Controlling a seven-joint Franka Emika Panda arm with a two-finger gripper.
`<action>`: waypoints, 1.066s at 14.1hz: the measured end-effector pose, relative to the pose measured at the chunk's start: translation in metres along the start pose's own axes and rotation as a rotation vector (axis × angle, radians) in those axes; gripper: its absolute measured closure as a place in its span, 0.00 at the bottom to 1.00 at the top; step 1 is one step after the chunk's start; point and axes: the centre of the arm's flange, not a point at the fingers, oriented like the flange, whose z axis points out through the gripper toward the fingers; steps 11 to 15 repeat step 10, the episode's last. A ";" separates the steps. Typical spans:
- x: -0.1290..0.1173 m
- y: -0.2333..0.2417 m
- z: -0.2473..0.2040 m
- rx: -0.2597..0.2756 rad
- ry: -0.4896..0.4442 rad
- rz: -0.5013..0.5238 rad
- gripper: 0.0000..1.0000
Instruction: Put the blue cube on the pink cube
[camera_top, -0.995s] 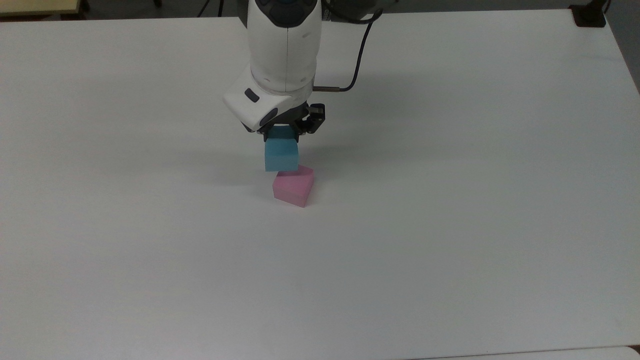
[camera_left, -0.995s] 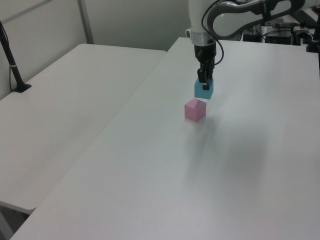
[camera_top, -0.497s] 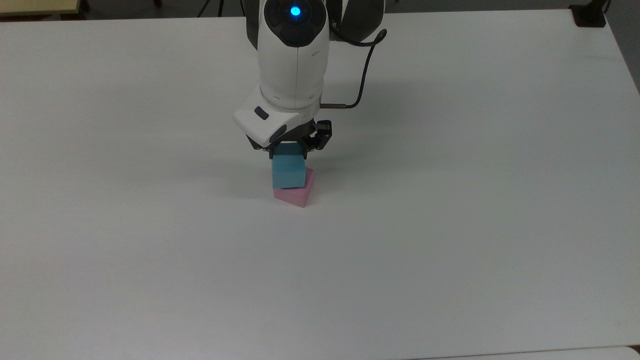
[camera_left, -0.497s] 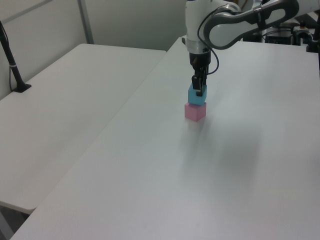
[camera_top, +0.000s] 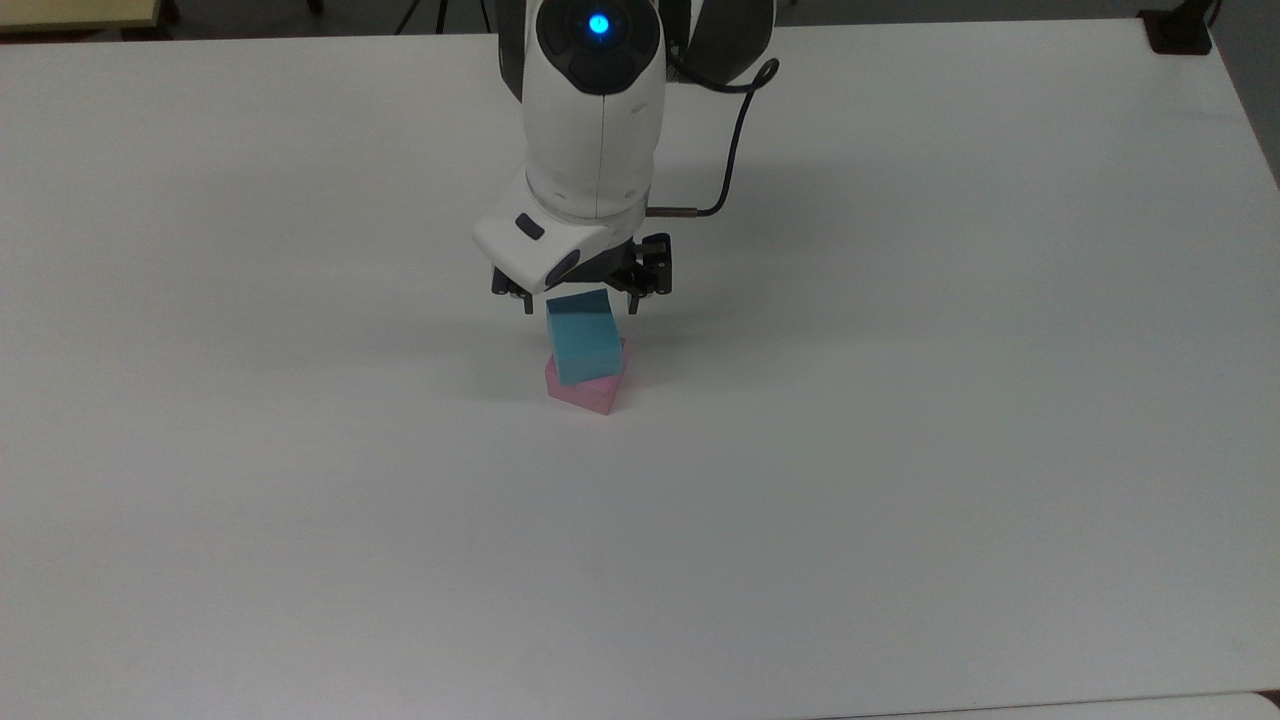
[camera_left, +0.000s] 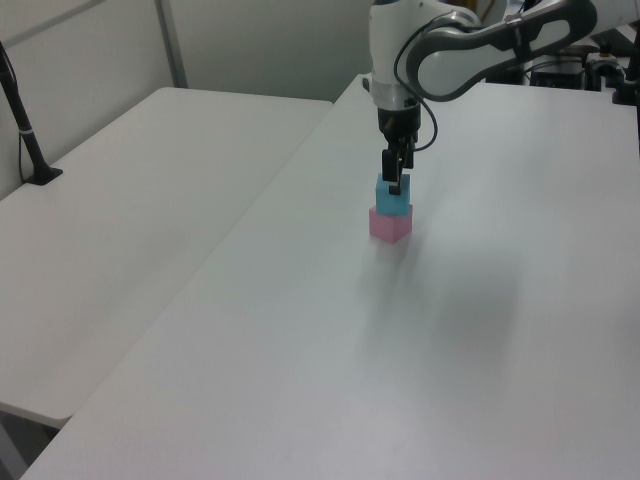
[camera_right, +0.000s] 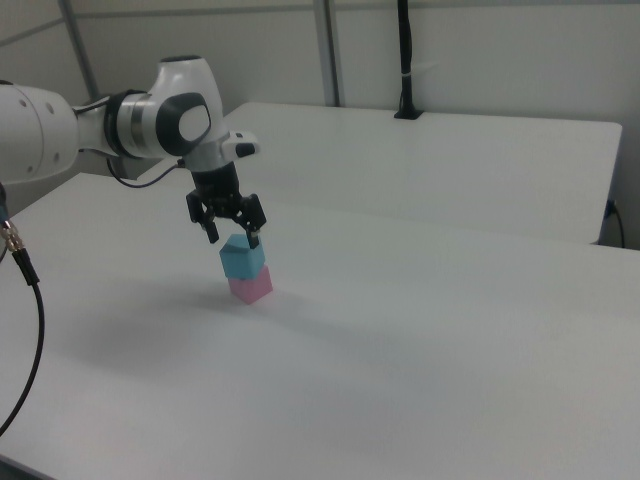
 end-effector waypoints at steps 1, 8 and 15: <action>-0.002 0.001 -0.013 0.002 0.015 0.002 0.00; -0.083 0.071 -0.167 0.019 0.015 0.104 0.00; -0.098 0.082 -0.184 0.028 0.019 0.122 0.00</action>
